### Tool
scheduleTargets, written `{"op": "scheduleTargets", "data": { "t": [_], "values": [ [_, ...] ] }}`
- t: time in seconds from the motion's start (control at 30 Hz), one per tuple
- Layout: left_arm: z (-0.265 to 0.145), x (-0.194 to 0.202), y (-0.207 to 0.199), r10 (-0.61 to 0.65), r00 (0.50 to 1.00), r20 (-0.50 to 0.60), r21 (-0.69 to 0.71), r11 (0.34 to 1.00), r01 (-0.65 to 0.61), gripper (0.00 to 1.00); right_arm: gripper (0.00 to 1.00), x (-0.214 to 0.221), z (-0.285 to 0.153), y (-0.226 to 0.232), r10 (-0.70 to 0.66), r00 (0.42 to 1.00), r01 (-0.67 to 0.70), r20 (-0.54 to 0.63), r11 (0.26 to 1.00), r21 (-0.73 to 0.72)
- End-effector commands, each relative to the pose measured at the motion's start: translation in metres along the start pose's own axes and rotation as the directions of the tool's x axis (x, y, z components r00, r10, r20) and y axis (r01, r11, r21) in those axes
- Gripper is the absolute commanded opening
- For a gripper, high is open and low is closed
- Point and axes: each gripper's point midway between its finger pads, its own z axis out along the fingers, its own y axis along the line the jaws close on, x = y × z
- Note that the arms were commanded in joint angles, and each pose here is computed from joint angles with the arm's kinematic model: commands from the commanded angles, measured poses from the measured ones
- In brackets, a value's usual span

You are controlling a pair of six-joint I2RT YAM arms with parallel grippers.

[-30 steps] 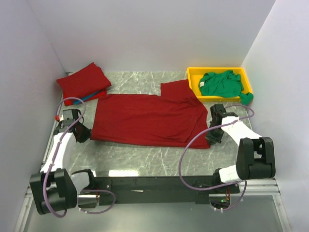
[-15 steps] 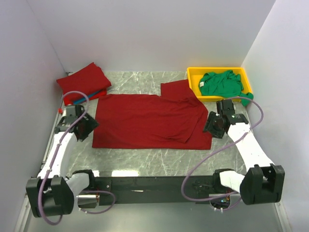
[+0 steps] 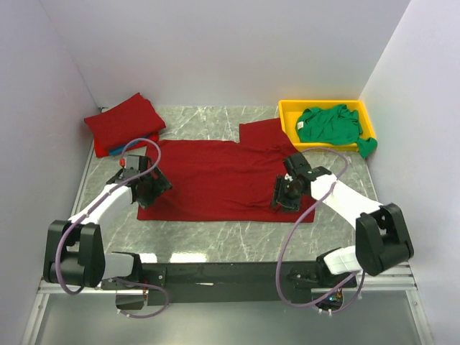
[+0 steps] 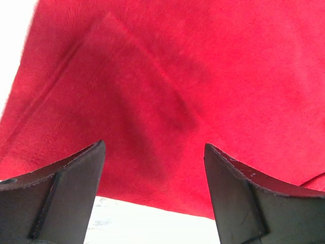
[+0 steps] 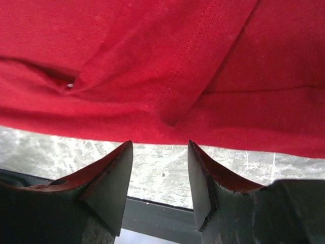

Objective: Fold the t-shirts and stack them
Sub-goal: Fold the tshirt

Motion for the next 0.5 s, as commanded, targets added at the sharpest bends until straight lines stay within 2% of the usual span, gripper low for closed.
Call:
{"op": "scheduleTargets", "data": {
  "t": [0.0, 0.3, 0.47],
  "values": [
    [0.008, 0.01, -0.005, -0.015, 0.999, -0.031, 0.049, 0.999, 0.017, 0.84, 0.54, -0.009, 0.007, 0.004, -0.005, 1.0, 0.005, 0.027, 1.0, 0.022],
    [0.008, 0.017, 0.003, 0.025, 0.998, -0.049, 0.041, 0.999, -0.023, 0.84, 0.48, -0.007, 0.03, 0.004, -0.023, 1.0, 0.024, -0.005, 0.998, 0.061],
    [0.008, 0.016, 0.004, 0.051, 0.997, -0.049, 0.033, 0.998, -0.049, 0.84, 0.38, -0.012, 0.036, 0.005, -0.029, 1.0, 0.029, -0.005, 0.997, 0.076]
  ]
}}
